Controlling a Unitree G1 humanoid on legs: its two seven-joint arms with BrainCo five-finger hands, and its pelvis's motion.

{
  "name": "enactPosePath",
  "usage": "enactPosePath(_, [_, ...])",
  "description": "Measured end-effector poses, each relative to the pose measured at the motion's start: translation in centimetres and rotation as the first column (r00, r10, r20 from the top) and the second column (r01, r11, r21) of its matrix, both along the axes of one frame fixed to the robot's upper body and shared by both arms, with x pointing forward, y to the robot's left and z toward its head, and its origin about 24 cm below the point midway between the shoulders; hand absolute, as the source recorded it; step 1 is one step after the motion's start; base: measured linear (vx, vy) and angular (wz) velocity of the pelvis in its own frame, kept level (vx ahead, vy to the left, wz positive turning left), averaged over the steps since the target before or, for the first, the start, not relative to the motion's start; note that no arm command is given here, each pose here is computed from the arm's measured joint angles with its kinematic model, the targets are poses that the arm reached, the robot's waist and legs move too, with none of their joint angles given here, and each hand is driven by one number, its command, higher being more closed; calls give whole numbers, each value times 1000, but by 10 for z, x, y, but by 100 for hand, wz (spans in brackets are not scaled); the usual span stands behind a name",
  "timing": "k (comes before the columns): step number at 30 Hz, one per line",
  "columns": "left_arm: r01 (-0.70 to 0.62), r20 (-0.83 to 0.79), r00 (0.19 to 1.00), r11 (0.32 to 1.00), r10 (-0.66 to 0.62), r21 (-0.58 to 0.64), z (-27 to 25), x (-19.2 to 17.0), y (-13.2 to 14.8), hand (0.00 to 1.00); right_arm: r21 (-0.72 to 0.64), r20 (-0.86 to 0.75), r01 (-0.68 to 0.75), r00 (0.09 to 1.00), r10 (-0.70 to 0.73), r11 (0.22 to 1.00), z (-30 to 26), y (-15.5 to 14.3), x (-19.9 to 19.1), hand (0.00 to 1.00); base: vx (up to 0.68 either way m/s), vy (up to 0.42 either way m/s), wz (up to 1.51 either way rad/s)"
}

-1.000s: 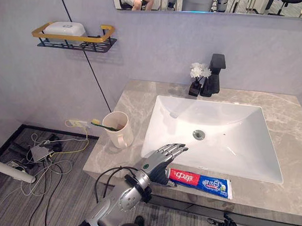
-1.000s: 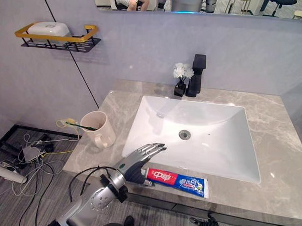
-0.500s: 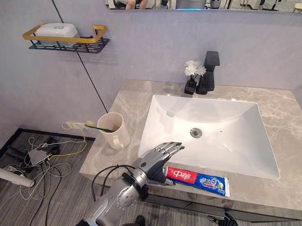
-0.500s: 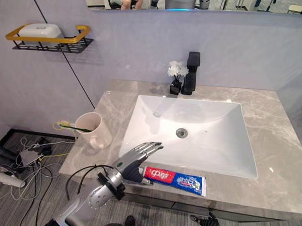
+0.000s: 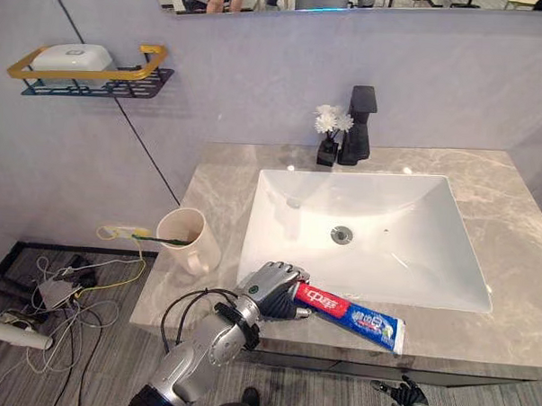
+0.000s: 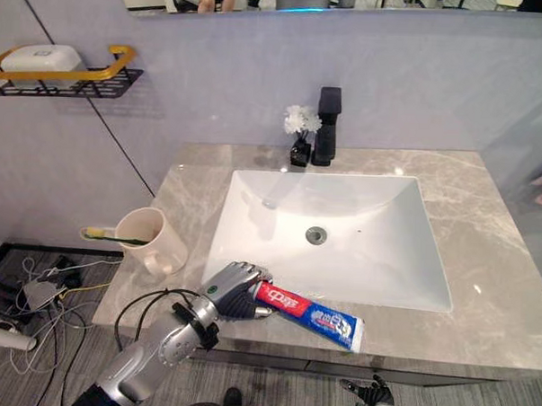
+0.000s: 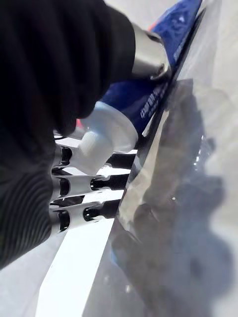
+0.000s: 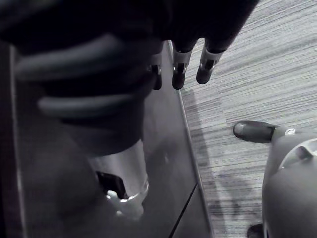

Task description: Organize washtable

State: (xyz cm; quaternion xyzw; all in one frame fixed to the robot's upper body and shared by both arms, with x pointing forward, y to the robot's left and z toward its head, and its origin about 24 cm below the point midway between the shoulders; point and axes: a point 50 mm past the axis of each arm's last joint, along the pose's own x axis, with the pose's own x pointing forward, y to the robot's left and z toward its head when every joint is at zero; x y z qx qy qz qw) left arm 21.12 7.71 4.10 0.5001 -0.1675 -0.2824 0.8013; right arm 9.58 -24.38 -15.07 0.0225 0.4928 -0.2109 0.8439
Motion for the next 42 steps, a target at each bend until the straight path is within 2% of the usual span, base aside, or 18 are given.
enactPosePath(15, [-29, -9, 1000, 1000, 29, 7, -1, 1, 7, 100, 4, 2, 12, 1000, -12, 1000, 0, -2, -1, 0, 1, 1, -1])
enactPosePath(22, [-65, -41, 997, 997, 63, -41, -2, -2, 13, 100, 0, 12, 11, 1000, -11, 1000, 1, -2, 1, 0, -4, 7, -8])
enactPosePath(31, [-168, -41, 986, 966, 163, -195, 10, -3, 25, 100, 2, 37, 92, 995, -92, 996, 3, -6, -2, 0, 6, 11, -13])
enactPosePath(39, [-158, 40, 982, 923, 184, -351, 40, -5, 19, 100, -35, 43, 179, 983, -177, 983, 5, -15, -16, 0, -12, 15, -17])
enactPosePath(42, [-146, 65, 979, 887, 193, -439, 53, -7, 14, 100, -65, 67, 193, 980, -188, 979, 9, -17, -20, 0, -26, 15, -15])
